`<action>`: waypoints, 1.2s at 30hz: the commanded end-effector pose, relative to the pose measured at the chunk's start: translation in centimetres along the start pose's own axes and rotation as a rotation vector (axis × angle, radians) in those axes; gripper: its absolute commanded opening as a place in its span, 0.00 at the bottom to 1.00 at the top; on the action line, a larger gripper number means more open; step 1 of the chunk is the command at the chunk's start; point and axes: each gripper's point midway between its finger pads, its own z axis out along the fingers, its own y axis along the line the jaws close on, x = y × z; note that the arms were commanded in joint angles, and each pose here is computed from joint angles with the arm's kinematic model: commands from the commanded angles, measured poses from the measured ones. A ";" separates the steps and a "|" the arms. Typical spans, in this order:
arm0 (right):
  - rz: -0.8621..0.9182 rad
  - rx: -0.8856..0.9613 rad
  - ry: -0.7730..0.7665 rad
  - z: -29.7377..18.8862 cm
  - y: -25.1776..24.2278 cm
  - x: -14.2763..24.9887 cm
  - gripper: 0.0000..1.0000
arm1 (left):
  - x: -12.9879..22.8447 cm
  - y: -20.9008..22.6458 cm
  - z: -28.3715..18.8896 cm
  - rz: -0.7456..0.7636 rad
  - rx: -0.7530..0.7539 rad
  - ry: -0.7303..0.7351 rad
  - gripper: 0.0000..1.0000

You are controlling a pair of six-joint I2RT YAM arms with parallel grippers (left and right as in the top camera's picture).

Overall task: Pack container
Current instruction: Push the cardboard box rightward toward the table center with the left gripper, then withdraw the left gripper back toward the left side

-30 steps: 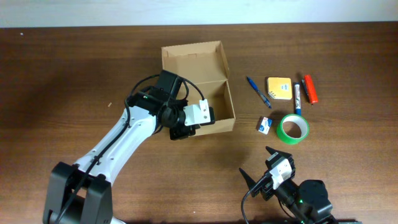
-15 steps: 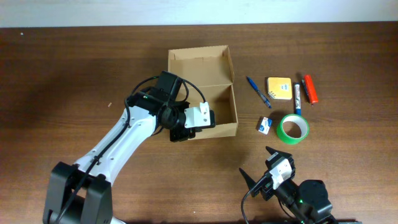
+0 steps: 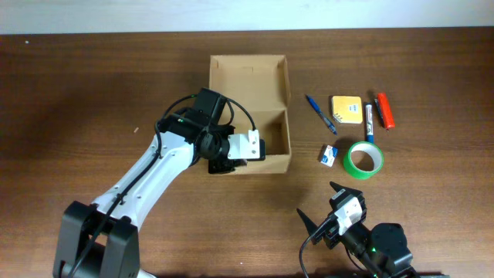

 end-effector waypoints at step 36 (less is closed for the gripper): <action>0.000 0.016 -0.004 0.0 -0.3 0.1 0.99 | -1.4 0.4 -18.4 -0.555 -0.646 -0.035 1.00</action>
